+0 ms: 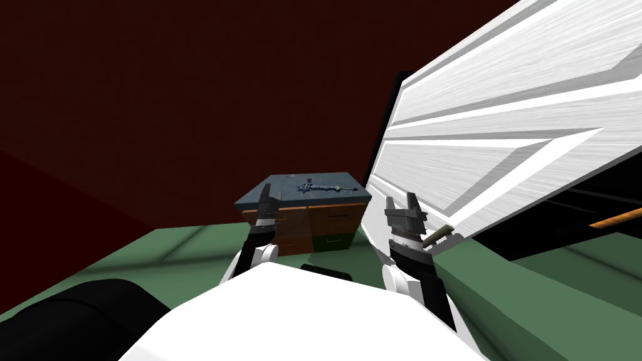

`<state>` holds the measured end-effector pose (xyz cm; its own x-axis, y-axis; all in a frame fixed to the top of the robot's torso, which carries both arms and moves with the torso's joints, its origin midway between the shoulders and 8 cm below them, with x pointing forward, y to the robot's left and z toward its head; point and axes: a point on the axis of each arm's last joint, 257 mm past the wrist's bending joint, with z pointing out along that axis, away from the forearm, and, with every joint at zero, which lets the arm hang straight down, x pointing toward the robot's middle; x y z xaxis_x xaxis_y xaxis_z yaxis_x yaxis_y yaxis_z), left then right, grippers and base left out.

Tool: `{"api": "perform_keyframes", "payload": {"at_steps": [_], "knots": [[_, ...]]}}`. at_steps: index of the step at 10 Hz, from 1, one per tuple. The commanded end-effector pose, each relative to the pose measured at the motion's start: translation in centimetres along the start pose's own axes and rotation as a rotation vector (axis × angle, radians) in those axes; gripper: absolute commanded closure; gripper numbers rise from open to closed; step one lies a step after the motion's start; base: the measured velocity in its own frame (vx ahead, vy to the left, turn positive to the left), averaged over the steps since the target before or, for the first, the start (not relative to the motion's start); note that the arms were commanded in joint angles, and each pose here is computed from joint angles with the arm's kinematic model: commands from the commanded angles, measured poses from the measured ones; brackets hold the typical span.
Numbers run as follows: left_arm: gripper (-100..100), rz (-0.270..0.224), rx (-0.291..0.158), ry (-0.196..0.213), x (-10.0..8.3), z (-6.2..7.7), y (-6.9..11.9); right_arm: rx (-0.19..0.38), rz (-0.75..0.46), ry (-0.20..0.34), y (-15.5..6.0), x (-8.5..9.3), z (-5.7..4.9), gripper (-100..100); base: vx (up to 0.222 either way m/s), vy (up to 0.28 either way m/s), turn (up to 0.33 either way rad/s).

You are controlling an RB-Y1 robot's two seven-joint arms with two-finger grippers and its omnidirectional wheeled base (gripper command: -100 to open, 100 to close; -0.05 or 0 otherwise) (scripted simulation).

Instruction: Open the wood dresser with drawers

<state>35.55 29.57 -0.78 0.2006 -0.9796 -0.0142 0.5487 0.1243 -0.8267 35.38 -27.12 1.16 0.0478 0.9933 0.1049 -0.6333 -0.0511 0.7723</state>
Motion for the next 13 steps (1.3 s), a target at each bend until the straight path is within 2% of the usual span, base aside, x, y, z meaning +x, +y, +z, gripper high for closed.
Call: {"api": "perform_keyframes", "payload": {"at_steps": [1, 9, 10, 13], "knots": [[0, 0.0, 0.0, 0.0, 0.0, 0.0, 0.0, 0.0, 0.0, 0.0, 0.0, 0.0, 0.0, 0, 0.0, 0.0, 0.0], [0, 0.0, 0.0, 0.0, 0.0, 0.0, 0.0, 0.0, 0.0, 0.0, 0.0, 0.0, 0.0, 0, 0.0, 0.0, 0.0], [-100, 0.019, -0.005, 0.04, 0.5, 0.0, 0.3, 0.0, 0.0, 0.0, 0.0, 0.0, 0.0, 0, 0.01, -0.014, 0.011], [-100, 0.052, -0.025, 0.113, 1.3, -0.2, 1.5, 0.0, 0.0, 0.0, 0.0, 0.0, 0.0, 0, 0.013, -0.05, 0.021]]}}
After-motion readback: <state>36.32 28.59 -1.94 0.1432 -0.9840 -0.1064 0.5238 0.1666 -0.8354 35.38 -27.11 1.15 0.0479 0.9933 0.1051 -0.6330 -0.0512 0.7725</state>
